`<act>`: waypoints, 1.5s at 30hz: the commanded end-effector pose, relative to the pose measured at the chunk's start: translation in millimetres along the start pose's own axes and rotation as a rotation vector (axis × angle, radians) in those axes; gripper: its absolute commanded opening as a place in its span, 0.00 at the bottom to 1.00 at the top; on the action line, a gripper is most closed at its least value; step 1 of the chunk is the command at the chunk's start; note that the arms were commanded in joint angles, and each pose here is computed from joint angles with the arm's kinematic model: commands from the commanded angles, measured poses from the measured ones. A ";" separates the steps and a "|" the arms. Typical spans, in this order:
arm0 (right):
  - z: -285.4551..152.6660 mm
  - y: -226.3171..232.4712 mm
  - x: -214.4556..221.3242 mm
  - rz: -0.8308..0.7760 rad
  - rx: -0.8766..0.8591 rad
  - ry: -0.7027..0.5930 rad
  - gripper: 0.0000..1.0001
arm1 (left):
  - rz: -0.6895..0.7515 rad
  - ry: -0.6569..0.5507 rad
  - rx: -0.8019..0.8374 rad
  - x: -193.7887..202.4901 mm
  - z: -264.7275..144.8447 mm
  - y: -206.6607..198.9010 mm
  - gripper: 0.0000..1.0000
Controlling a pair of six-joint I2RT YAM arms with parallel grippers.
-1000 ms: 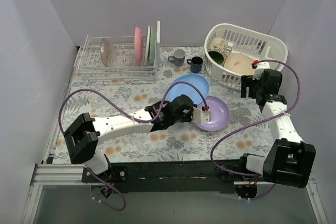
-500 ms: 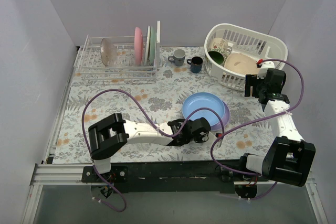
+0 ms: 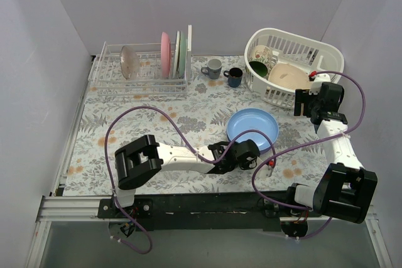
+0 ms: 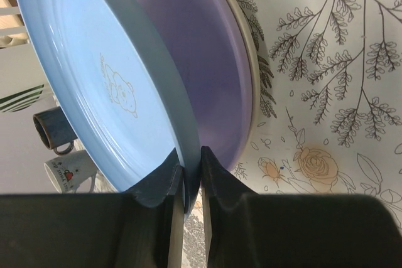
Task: Unload the plates from the dish rack
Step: Place the plate at the center of the board.
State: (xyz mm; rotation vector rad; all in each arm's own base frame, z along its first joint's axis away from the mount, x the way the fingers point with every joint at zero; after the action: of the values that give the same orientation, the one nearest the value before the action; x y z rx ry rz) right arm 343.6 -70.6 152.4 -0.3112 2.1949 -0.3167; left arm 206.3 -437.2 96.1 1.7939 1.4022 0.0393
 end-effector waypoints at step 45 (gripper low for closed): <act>-7.2 1.5 -11.7 0.002 -0.039 -0.055 0.88 | 0.053 -0.002 -0.013 -9.5 -12.4 10.4 0.31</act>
State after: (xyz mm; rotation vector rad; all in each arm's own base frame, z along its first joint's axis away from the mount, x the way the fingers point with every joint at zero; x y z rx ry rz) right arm 344.9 -63.8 152.7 -0.3465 2.1795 -0.2601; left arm 205.4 -431.9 89.5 1.8684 1.3844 0.0846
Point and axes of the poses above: each gripper's point midway between its finger pads, its own z axis out along the fingers, its own y axis along the line the jaws close on, x = y × z, the point moved 1 cm from there along -z, back along the fingers, and after that the axes turned 15 degrees about -z, right-handed, at the moved point
